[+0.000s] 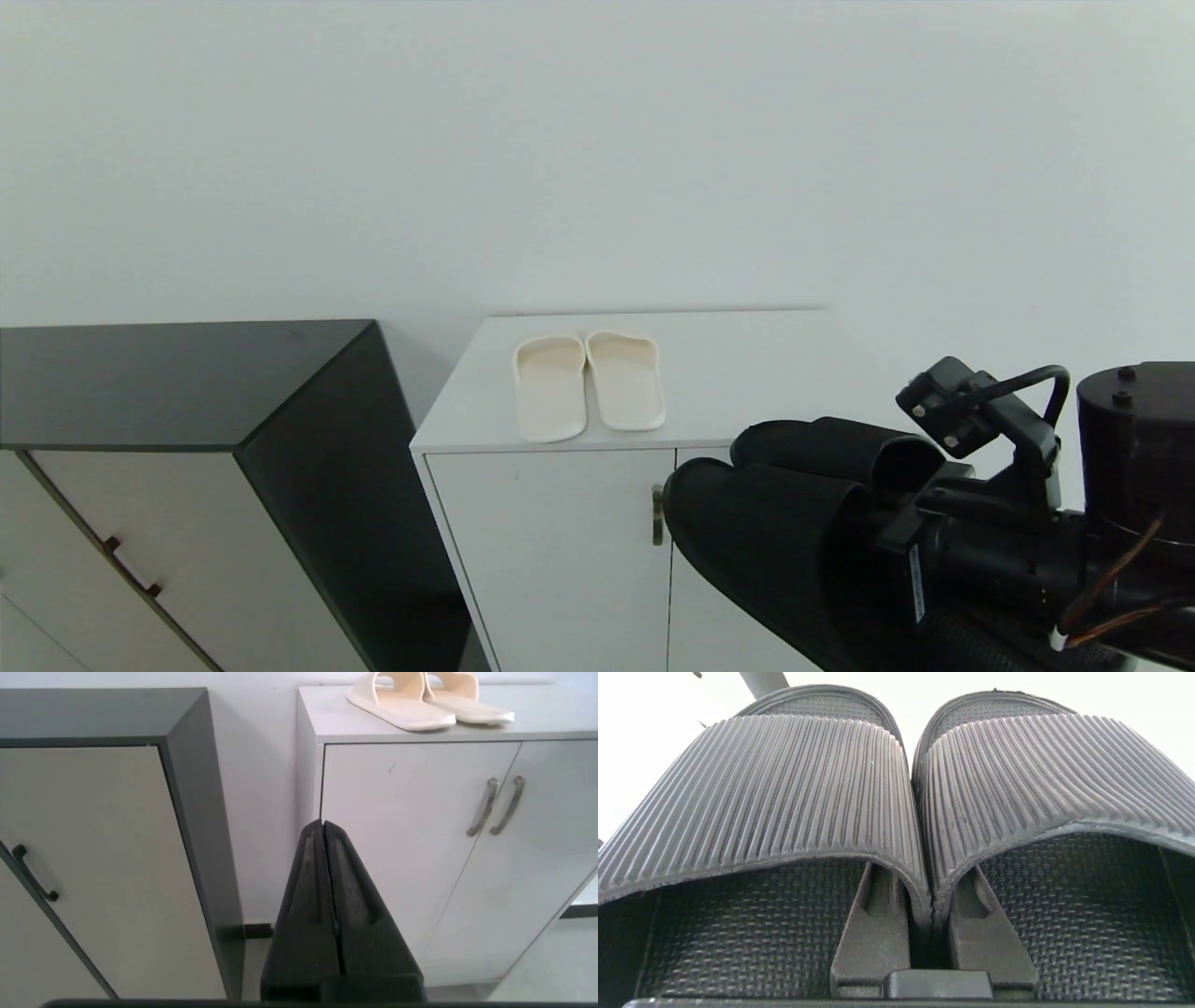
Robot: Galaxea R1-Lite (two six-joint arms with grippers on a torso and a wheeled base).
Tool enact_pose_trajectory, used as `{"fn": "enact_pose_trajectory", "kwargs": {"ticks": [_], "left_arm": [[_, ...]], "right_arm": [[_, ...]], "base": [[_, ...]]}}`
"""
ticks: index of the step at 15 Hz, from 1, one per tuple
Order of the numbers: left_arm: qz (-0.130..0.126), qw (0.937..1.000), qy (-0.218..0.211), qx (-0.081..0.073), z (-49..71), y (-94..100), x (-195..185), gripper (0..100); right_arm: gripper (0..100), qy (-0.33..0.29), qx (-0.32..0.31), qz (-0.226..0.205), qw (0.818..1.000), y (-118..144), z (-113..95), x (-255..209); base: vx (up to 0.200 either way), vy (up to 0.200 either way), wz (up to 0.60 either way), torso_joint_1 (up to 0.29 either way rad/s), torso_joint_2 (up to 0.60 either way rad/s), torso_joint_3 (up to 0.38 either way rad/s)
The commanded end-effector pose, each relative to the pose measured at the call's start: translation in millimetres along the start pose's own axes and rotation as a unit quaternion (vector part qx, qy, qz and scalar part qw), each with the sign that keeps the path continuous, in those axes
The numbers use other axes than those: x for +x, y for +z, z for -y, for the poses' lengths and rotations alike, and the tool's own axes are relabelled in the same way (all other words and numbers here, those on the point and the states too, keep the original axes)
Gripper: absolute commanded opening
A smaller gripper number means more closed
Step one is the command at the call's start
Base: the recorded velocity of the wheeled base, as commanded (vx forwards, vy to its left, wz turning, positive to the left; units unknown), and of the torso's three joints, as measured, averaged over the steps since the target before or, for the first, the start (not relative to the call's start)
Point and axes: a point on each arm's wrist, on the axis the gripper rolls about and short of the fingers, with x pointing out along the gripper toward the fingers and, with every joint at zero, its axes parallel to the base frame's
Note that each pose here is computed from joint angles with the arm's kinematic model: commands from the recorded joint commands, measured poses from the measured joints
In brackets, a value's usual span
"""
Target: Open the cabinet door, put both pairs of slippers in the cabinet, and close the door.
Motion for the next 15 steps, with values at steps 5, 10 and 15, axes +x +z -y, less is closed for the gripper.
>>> {"fn": "enact_pose_trajectory", "kwargs": {"ticks": [5, 10, 15], "left_arm": [[0.0, 1.0, 0.0, -0.001, 0.0, 0.0, 0.0, 0], [0.001, 1.0, 0.002, -0.002, -0.1, 0.2, 0.0, 0], [0.001, 1.0, 0.004, 0.001, -0.2, 0.2, 0.0, 0]], "right_arm": [[0, 0.023, -0.012, -0.005, 1.0, -5.1, -0.7, -5.8], [0, 0.087, -0.054, -0.011, 0.995, -14.5, -2.2, -17.0], [0, 0.088, -0.055, -0.027, 0.994, -21.1, -1.7, -12.9]], "base": [[0.0, -0.08, 0.0, 0.0, 0.0, 0.0], [0.0, 0.0, 0.0, 0.0, 0.0, 0.0], [0.0, 0.0, 0.0, 0.0, 0.0, 0.0]]}}
